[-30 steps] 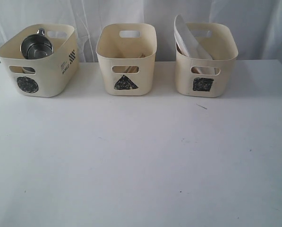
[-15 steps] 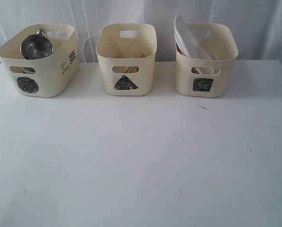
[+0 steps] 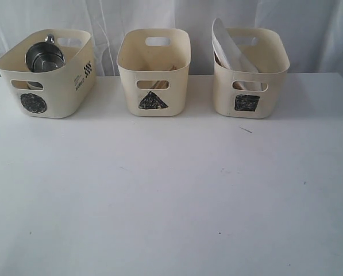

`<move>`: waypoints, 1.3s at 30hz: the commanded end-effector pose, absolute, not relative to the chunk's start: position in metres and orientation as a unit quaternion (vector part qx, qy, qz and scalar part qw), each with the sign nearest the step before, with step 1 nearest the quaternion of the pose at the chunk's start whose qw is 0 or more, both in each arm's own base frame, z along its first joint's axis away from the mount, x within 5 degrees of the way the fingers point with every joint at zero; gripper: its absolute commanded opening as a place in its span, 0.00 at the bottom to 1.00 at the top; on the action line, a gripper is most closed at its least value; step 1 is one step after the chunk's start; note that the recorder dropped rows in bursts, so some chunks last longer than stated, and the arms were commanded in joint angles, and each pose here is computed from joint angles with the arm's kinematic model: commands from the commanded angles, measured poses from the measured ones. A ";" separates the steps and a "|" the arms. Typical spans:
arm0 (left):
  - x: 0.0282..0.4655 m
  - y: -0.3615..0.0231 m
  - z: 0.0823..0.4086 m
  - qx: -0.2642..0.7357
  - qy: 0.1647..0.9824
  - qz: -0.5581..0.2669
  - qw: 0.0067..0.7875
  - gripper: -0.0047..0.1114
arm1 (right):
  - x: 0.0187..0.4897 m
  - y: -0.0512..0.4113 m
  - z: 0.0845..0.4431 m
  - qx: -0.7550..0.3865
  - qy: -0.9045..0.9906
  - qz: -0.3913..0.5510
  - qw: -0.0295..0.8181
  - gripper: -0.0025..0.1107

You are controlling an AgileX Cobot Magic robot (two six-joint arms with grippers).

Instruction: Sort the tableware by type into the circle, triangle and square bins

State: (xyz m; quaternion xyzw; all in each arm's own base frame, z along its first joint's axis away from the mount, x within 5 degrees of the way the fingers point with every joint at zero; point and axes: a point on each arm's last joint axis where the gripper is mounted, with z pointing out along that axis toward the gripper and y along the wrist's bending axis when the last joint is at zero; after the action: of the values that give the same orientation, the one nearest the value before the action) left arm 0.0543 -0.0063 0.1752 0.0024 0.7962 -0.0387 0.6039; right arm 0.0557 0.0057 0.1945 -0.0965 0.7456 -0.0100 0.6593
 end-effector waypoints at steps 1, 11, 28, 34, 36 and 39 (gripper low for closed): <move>0.054 -0.006 0.174 -0.002 0.796 -0.041 0.604 0.04 | 0.055 0.005 0.194 -0.092 0.745 -0.011 0.660 0.02; 0.054 -0.006 0.174 -0.002 0.796 -0.041 0.604 0.04 | 0.055 0.005 0.194 -0.092 0.745 -0.011 0.660 0.02; 0.054 -0.006 0.174 -0.002 0.796 -0.041 0.604 0.04 | 0.055 0.005 0.194 -0.084 0.746 -0.003 0.661 0.02; 0.054 -0.006 0.174 -0.002 0.796 -0.041 0.604 0.04 | 0.055 0.005 0.194 -0.084 0.746 -0.003 0.661 0.02; 0.054 -0.006 0.174 -0.002 0.796 -0.041 0.604 0.04 | 0.055 0.005 0.194 -0.084 0.746 -0.003 0.661 0.02; 0.054 -0.006 0.174 -0.002 0.796 -0.041 0.604 0.04 | 0.055 0.005 0.194 -0.084 0.746 -0.003 0.661 0.02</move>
State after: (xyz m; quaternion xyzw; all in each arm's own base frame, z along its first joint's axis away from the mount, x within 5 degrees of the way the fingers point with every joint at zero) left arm 0.0543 -0.0063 0.1752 0.0024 0.7962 -0.0387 0.6039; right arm 0.0557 0.0057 0.1945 -0.0866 0.7468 -0.0013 0.6594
